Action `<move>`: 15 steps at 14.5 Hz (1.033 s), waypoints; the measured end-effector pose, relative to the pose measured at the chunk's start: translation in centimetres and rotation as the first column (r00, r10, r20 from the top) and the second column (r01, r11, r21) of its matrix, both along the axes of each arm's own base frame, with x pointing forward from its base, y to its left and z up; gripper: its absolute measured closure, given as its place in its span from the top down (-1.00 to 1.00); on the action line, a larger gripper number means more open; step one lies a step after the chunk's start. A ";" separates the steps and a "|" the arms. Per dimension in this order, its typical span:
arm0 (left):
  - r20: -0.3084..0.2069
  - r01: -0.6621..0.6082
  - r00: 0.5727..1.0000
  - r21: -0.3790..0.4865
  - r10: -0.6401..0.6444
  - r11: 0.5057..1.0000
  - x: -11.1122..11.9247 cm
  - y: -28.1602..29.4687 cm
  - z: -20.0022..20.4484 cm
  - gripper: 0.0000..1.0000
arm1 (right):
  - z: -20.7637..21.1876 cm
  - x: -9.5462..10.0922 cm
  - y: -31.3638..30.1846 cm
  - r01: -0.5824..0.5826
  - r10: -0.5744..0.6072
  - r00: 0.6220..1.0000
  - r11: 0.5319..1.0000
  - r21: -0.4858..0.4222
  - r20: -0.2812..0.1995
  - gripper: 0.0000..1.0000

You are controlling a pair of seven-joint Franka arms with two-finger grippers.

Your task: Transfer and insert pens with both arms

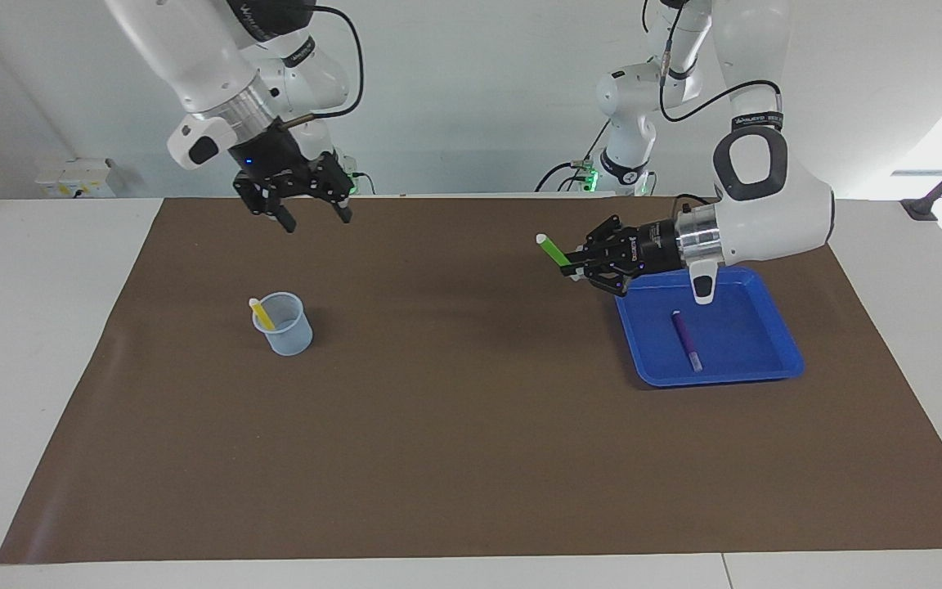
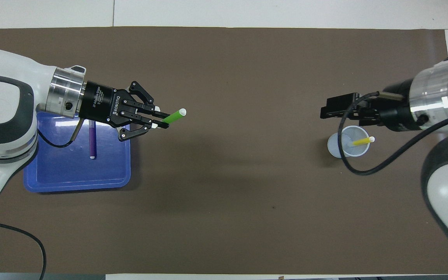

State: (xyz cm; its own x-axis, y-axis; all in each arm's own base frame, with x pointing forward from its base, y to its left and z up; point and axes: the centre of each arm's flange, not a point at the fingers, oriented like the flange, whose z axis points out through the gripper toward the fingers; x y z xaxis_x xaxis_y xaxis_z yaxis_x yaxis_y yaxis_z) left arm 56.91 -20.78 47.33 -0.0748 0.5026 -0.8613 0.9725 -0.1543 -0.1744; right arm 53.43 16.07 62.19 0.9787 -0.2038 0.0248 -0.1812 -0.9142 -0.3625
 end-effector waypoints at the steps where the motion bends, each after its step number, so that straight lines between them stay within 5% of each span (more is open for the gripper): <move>1: -0.013 -0.022 1.000 -0.010 0.022 1.000 -0.3 -0.9 -0.1 -0.67 | 0.1 -0.3 2.0 0.026 -0.026 1.000 1.000 0.017 -0.002 1.00; 9: -0.019 -0.143 0.990 -0.026 0.143 0.989 -7.3 -7.1 -0.1 -0.67 | -1.7 1.4 12.6 0.080 -0.072 0.994 0.991 0.102 -0.088 1.00; 15: -0.020 -0.181 0.983 -0.026 0.181 0.983 -8.6 -7.8 -0.5 -0.67 | -3.9 0.4 16.6 0.015 -0.005 0.993 0.996 0.083 -0.120 0.99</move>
State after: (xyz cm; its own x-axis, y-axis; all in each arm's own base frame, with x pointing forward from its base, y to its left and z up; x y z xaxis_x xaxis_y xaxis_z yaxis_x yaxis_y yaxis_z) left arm 48.26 -28.59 46.83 -0.1772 0.4551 -0.8726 0.9817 0.0190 -0.1894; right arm 53.80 32.68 58.32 0.9715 -0.2098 -0.1101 -0.2367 -0.8797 -0.4125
